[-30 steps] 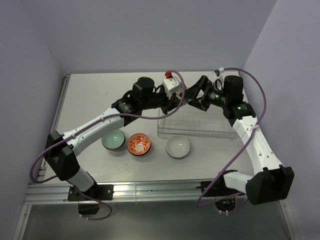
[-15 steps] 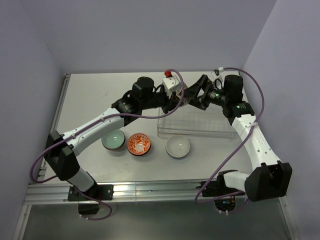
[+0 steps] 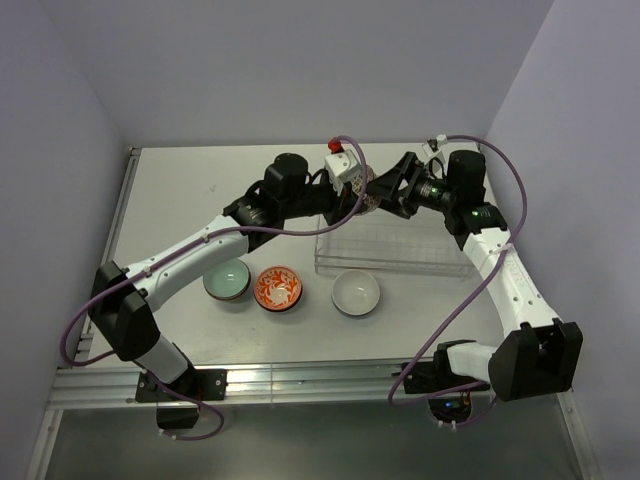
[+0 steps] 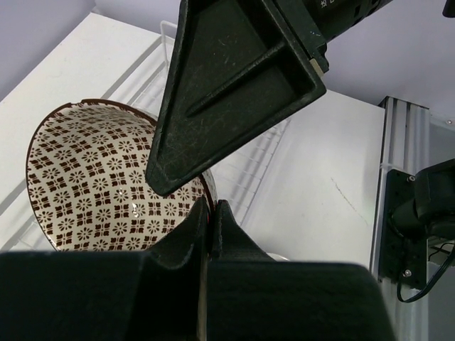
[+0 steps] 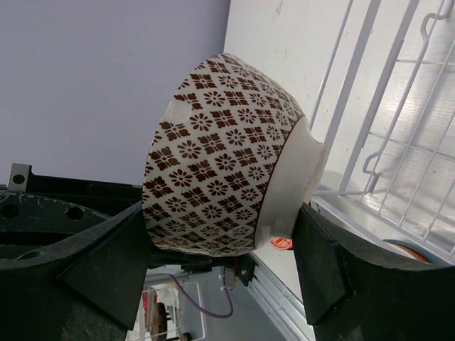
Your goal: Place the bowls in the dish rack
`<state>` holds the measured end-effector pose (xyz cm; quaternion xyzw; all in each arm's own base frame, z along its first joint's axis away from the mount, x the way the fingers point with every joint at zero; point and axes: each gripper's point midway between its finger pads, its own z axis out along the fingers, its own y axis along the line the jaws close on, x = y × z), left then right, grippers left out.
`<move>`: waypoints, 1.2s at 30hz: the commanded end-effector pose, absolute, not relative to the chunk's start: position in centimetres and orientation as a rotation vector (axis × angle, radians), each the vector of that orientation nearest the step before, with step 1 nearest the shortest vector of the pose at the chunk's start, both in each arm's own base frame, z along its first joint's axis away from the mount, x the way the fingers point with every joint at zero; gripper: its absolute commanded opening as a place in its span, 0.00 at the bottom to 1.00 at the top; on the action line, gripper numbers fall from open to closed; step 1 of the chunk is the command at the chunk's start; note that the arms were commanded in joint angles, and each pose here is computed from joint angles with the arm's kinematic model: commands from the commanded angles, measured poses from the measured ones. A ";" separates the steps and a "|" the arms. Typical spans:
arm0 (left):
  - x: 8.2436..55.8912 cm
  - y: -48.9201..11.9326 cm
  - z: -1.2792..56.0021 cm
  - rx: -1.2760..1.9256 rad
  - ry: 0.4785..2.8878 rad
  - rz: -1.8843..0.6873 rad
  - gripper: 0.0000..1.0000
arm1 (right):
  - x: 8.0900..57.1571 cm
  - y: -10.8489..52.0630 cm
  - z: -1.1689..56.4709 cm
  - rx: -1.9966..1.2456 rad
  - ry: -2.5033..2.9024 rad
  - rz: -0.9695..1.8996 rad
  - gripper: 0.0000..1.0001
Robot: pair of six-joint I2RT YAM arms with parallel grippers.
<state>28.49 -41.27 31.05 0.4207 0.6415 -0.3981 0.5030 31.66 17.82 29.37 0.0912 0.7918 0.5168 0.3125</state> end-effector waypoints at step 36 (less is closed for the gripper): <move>33.4 -15.4 36.9 0.374 1.764 -0.667 0.99 | 39.3 17.5 22.4 0.007 2.297 0.619 0.00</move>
